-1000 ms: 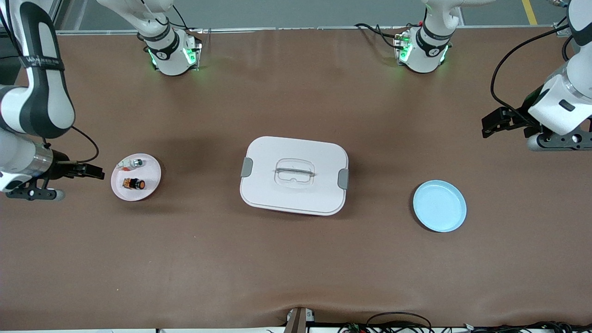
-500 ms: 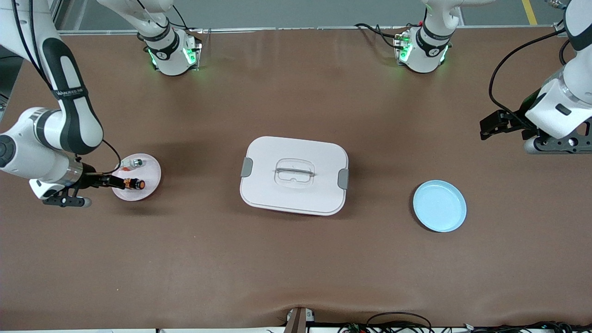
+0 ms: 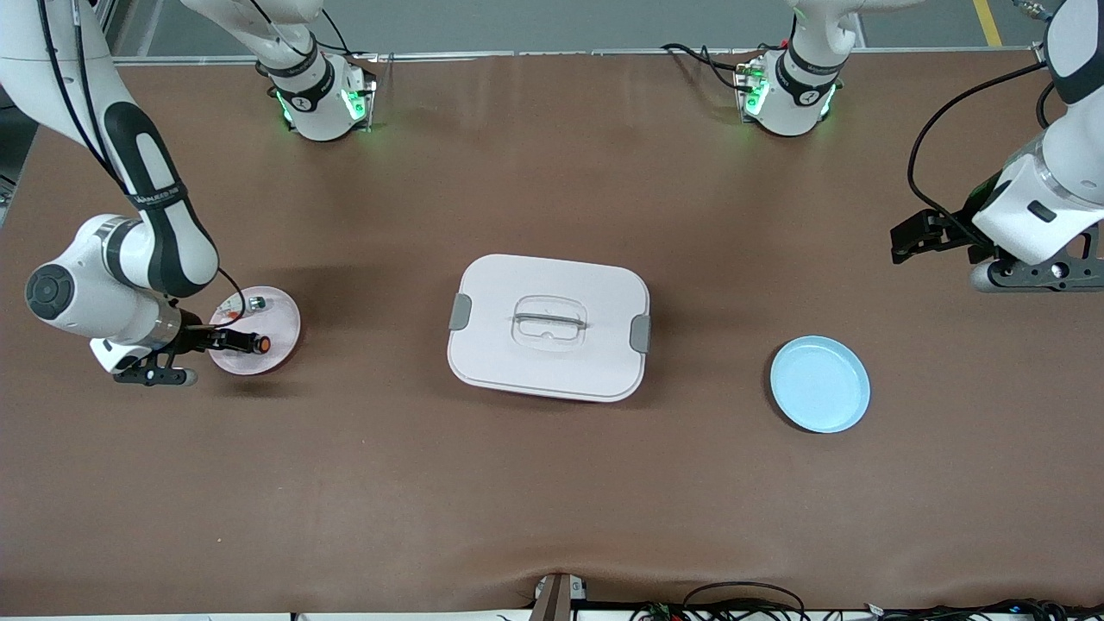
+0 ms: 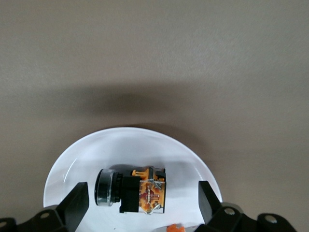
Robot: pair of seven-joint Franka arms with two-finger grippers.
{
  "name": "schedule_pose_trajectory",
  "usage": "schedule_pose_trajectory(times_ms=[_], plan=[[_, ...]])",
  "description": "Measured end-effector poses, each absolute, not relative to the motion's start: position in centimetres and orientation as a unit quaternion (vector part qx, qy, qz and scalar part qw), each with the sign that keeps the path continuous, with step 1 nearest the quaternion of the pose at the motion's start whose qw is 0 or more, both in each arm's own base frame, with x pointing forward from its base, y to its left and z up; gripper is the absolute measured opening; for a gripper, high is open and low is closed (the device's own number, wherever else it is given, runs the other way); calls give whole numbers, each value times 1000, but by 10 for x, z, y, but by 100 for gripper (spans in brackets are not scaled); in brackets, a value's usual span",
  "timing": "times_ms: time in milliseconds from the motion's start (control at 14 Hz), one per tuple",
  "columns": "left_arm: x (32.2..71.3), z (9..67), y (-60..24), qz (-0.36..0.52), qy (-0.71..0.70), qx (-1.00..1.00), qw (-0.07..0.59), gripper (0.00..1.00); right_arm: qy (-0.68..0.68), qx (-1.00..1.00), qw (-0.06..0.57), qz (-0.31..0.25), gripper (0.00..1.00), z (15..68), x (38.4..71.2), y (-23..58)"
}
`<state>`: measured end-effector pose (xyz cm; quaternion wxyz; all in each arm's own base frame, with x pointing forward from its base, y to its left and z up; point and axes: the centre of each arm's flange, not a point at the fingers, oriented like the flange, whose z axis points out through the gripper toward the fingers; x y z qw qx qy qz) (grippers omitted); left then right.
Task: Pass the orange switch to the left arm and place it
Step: 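Close the right gripper on the black-orange switch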
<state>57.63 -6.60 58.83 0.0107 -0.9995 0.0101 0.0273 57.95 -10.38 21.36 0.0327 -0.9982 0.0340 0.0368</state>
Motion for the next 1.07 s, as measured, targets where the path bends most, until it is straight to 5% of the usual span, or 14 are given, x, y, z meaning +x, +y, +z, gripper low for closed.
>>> schedule_pose_trajectory(times_ms=[1071], plan=[[577, 579, -68, 33, 12, -999, 11, 100, 15, -998, 48, 32, 100, 184, 559, -92]])
